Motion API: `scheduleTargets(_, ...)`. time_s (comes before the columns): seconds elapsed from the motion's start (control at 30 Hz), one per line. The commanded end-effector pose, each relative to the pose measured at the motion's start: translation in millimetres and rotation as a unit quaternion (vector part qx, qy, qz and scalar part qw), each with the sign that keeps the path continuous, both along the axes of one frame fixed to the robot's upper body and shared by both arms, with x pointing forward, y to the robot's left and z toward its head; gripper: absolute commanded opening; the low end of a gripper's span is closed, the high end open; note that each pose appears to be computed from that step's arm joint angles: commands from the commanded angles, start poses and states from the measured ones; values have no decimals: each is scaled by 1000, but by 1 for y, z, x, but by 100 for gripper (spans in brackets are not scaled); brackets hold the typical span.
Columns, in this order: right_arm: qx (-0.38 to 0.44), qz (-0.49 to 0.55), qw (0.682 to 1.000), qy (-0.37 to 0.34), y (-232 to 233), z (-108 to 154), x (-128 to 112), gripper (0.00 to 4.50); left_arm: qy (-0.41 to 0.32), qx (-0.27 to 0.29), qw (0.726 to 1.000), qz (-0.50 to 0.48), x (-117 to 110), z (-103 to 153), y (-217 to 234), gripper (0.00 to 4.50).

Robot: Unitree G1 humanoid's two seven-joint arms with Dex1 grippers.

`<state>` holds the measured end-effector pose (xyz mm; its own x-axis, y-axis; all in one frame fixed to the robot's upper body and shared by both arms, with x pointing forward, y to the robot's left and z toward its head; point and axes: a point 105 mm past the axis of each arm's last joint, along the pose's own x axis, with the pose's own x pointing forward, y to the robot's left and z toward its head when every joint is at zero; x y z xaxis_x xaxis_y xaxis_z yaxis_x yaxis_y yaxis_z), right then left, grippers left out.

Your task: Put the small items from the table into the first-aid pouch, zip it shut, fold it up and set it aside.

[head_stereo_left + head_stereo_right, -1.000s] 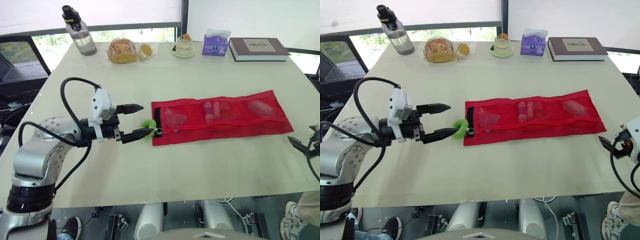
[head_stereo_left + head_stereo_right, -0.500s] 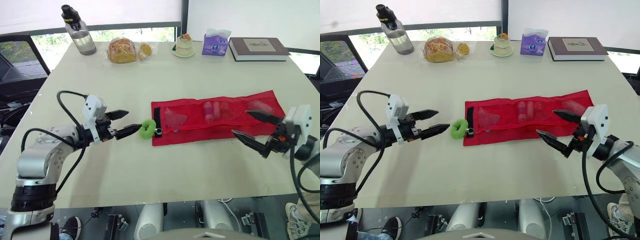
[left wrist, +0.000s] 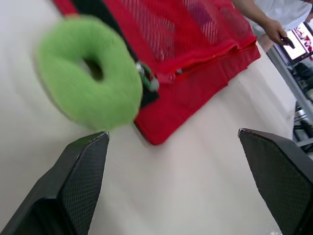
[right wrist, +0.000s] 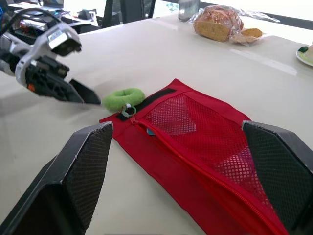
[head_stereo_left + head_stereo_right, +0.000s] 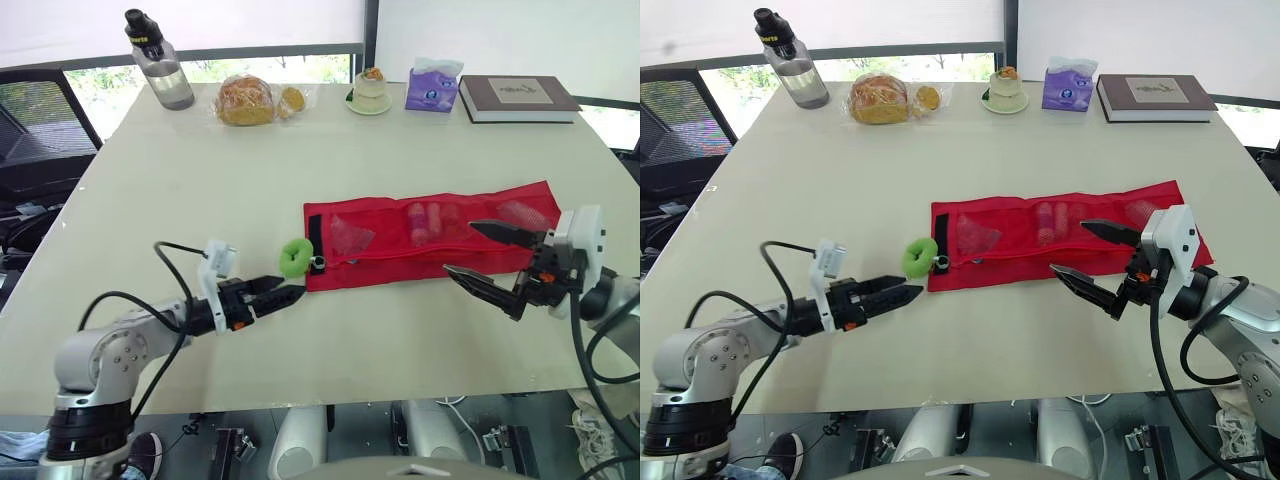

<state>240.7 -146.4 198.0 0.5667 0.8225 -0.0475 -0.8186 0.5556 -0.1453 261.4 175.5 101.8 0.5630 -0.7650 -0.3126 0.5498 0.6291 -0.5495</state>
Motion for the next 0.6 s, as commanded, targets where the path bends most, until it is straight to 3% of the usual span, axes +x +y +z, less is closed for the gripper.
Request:
scheduleTargets(0.03, -4, 37, 999, -24, 10, 12, -12, 448, 52, -24, 998, -5, -6, -3, -15, 450)
scheduleTargets(0.4, -11, 41, 999, -30, 13, 11, -14, 448, 90, -98, 990, 44, 13, -4, -30, 450)
scheduleTargets(0.6, -11, 41, 999, -33, 15, 10, -15, 448, 105, -100, 988, 54, 21, -11, -31, 450)
